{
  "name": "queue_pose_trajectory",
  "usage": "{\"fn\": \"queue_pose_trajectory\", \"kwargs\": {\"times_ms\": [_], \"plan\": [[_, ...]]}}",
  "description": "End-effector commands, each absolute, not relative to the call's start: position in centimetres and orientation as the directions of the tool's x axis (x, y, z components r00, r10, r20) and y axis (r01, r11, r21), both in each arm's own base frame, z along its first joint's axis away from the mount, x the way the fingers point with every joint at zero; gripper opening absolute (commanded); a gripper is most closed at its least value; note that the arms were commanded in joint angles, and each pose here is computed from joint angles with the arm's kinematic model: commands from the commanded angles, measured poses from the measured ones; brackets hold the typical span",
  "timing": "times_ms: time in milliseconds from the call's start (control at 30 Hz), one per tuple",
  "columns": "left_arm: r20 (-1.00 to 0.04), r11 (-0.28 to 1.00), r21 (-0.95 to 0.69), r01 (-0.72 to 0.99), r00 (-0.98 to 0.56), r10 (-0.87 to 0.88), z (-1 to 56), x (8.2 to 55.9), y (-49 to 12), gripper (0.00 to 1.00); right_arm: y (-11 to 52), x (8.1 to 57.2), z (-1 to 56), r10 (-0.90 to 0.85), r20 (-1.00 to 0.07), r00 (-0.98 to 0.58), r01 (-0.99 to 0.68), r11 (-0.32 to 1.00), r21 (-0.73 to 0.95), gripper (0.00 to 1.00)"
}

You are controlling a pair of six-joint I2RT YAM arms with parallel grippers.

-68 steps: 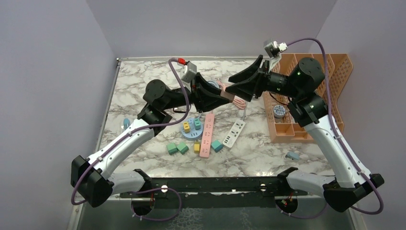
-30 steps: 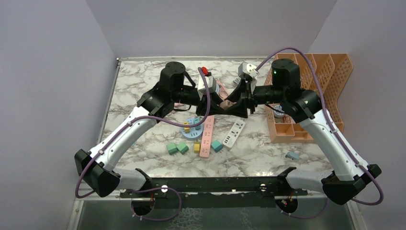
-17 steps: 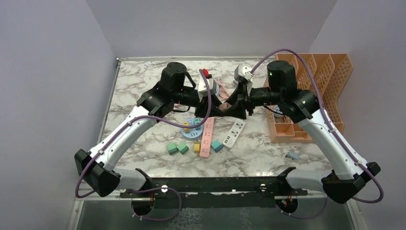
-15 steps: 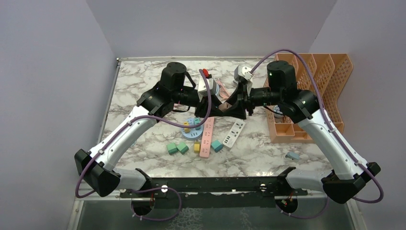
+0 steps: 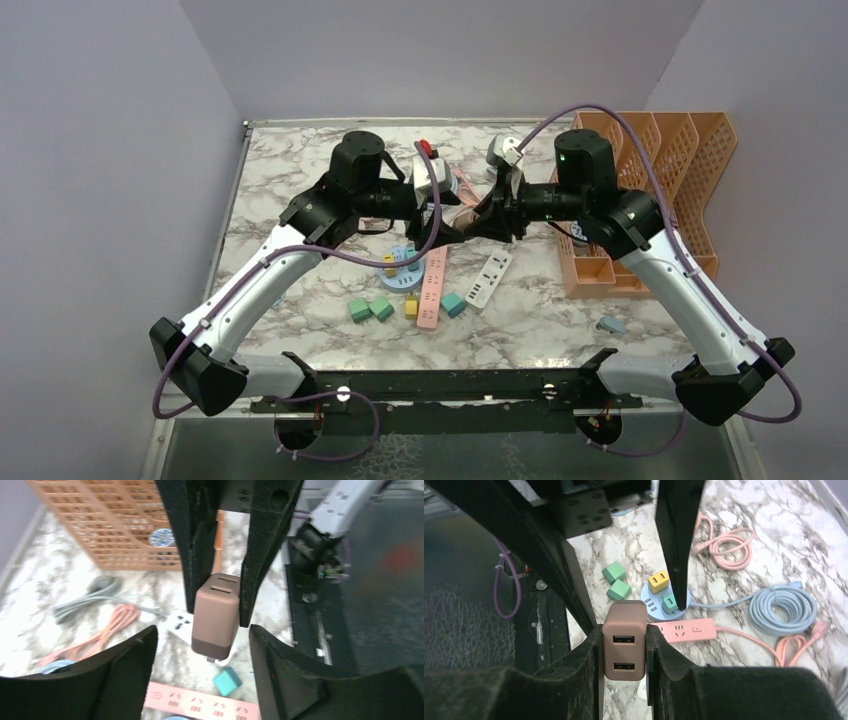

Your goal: Insert the plug

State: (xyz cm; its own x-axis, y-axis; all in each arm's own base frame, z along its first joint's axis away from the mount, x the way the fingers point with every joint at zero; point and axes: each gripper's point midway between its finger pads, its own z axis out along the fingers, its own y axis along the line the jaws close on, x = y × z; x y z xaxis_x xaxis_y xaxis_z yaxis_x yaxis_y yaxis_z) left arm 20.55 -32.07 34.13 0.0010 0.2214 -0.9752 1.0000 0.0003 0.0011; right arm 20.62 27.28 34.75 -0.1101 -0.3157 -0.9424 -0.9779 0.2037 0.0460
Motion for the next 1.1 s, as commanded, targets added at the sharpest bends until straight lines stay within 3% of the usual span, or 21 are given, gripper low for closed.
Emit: {"fn": "queue_pose_trajectory", "kwargs": {"times_ms": [0, 200, 367, 500, 700, 1067], "plan": [[-0.977, 0.252, 0.086, 0.964, 0.032, 0.213, 35.1, 24.0, -30.5, 0.72, 26.9, 23.2, 35.0, -0.261, -0.947, -0.186, -0.921, 0.383, 0.075, 0.01], [-0.992, 0.681, 0.056, 0.73, -0.033, 0.118, 34.4, 29.1, -25.5, 0.79, 25.9, 27.7, 32.2, -0.044, -0.926, -0.375, -0.704, 0.663, 0.254, 0.01], [-0.993, 0.868, -0.065, 0.492, -0.12, -0.006, 33.4, 30.4, -20.9, 0.82, 26.5, 29.1, 29.2, 0.124, -0.849, -0.514, -0.559, 0.702, 0.441, 0.01], [-0.977, 0.895, -0.181, 0.408, -0.176, -0.118, 33.2, 29.7, -19.3, 0.82, 27.1, 30.6, 25.0, 0.154, -0.75, -0.644, -0.415, 0.753, 0.51, 0.01], [-0.95, 0.895, -0.297, 0.334, -0.199, -0.241, 34.2, 28.7, -17.9, 0.82, 29.5, 31.0, 20.8, 0.216, -0.669, -0.711, -0.289, 0.778, 0.558, 0.01], [-0.977, 0.934, -0.199, 0.298, -0.136, -0.165, 36.6, 28.1, -15.6, 0.82, 32.5, 30.2, 14.5, 0.223, -0.62, -0.752, -0.061, 0.913, 0.403, 0.01]]}}
